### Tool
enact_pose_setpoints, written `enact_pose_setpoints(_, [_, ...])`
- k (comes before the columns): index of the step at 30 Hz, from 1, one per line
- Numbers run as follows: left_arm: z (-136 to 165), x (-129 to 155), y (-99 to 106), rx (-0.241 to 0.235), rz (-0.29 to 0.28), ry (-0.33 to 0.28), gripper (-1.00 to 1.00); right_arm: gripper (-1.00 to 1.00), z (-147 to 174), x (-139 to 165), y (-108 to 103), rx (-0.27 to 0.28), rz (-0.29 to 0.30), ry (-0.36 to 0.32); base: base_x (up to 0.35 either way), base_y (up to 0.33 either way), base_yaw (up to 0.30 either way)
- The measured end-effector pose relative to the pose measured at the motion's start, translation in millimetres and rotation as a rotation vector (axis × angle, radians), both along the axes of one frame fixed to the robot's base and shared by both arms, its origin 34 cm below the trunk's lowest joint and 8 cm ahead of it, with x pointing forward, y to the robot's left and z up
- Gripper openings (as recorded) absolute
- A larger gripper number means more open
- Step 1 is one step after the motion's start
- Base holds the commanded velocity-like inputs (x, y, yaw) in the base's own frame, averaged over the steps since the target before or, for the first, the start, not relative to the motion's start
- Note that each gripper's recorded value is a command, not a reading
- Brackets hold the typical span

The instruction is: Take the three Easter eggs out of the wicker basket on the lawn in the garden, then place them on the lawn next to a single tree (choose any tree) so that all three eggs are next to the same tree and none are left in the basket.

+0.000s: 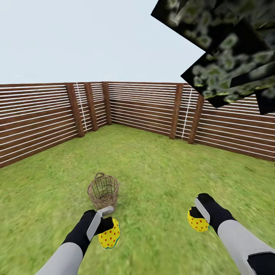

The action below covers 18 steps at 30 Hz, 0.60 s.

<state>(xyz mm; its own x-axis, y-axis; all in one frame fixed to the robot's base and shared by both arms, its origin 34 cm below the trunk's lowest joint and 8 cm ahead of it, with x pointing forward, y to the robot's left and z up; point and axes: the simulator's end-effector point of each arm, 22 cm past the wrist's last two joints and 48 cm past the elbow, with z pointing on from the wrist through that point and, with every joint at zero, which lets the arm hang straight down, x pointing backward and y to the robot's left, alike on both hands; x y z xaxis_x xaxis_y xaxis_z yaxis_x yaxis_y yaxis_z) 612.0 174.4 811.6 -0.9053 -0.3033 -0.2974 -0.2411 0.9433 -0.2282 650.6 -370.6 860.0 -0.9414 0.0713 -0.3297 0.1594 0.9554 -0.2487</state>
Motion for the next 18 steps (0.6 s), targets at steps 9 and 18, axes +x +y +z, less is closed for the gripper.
enact_pose_setpoints(9, [-0.8, 0.9, 1.8, -0.001, 0.003, 0.0, -1.0, -1.0, -0.8, 0.4, -1.3, 0.0, -0.003, 0.001, -0.316, 0.024, 0.0])
enact_pose_setpoints(18, [-0.7, 0.8, 0.8, -0.002, 0.002, 0.0, -1.0, -1.0, -0.7, 0.3, -1.8, 0.0, -0.003, 0.001, -0.342, 0.079, 0.0])
